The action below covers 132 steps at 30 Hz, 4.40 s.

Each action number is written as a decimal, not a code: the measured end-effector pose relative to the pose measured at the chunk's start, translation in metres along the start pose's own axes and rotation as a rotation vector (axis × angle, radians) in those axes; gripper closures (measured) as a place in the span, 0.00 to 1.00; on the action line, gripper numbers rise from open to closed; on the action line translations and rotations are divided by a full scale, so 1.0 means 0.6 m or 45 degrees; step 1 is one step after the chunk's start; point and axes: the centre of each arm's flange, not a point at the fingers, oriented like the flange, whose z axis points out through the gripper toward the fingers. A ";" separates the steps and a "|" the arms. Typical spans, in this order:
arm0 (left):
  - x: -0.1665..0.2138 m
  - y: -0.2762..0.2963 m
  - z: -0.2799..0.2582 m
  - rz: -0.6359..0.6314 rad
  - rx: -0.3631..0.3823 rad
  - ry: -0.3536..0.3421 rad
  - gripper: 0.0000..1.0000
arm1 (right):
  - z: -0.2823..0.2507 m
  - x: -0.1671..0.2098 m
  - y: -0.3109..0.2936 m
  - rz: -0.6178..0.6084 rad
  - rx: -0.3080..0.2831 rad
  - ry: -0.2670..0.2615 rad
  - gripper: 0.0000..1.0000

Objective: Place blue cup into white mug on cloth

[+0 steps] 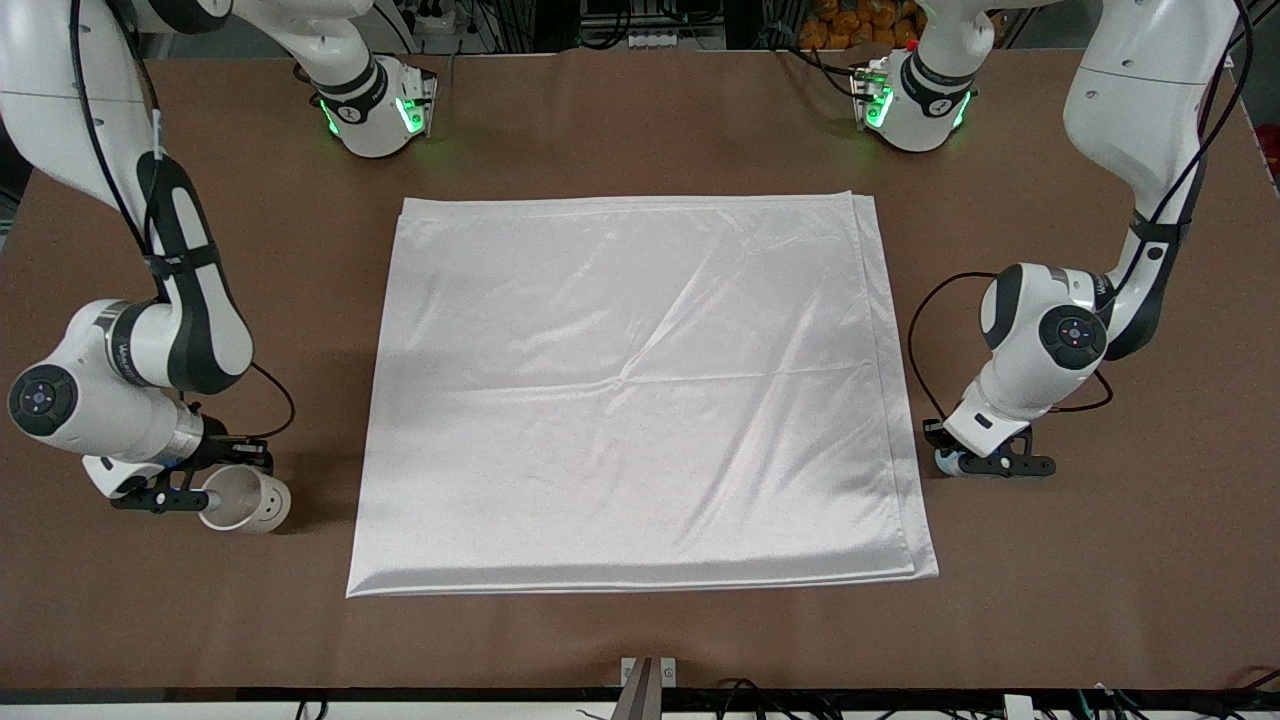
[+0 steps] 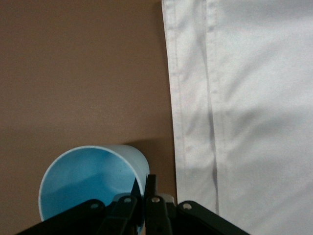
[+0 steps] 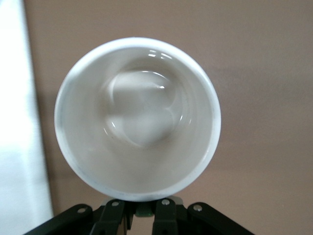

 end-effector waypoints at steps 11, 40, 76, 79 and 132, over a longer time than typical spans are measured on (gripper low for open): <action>0.001 0.000 -0.001 0.000 0.000 0.002 0.96 | -0.083 0.005 -0.133 -0.047 0.105 0.008 0.81; 0.034 -0.001 -0.244 -0.001 0.074 0.018 0.96 | -0.033 -0.149 -0.664 0.248 0.088 -0.093 0.81; 0.047 0.043 -0.535 0.068 0.105 -0.175 0.96 | 0.070 -0.324 -0.912 0.161 -0.005 0.065 0.81; 0.047 0.044 -0.535 0.069 0.105 -0.175 0.96 | 0.069 -0.335 -0.925 0.158 0.001 0.074 0.81; -0.002 0.329 -0.542 0.446 0.009 -0.162 0.96 | -0.115 -0.056 -0.505 0.056 -0.108 0.026 0.00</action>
